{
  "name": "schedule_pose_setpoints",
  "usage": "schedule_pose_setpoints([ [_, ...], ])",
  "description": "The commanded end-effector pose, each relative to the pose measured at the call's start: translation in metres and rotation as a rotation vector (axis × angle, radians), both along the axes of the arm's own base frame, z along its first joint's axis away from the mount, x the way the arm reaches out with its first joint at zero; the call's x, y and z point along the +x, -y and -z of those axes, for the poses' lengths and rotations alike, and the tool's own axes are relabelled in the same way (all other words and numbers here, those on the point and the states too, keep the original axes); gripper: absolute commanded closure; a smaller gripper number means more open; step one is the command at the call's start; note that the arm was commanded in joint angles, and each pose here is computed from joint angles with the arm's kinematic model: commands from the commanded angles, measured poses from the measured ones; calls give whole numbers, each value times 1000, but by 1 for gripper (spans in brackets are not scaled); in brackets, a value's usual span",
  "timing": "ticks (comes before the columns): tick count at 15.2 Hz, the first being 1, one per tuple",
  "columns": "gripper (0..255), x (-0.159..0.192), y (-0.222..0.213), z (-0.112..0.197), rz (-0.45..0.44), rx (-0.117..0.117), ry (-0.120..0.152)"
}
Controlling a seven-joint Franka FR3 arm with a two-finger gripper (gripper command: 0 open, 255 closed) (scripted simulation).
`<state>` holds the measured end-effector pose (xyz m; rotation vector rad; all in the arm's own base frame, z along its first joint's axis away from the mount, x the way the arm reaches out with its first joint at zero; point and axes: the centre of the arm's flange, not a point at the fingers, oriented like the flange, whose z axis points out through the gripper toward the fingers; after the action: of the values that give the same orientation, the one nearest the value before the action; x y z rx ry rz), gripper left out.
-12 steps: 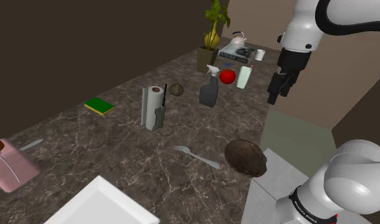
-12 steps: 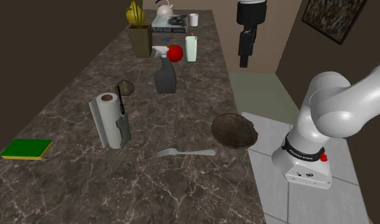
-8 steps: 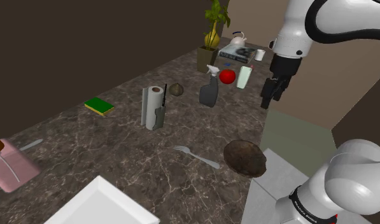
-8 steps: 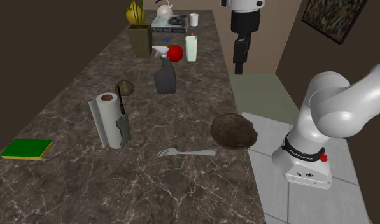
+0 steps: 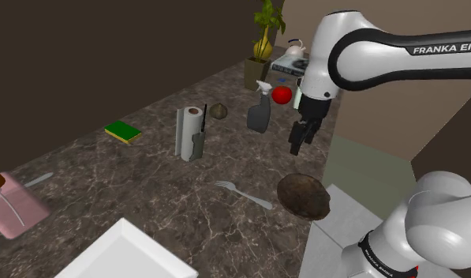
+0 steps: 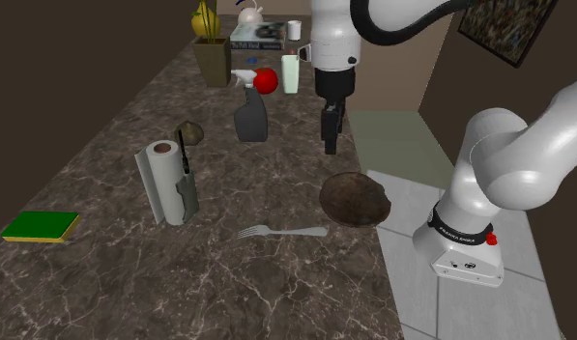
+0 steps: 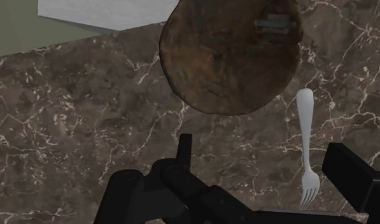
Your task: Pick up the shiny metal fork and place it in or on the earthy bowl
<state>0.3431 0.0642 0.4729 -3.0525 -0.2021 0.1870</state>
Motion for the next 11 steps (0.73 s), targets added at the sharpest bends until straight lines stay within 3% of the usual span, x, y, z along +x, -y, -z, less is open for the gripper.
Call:
schedule_pose_setpoints([
  [1, 0, 9, -16, 16, -24, 17, 0],
  [11, 0, 51, -100, 102, -142, 97, -8],
])
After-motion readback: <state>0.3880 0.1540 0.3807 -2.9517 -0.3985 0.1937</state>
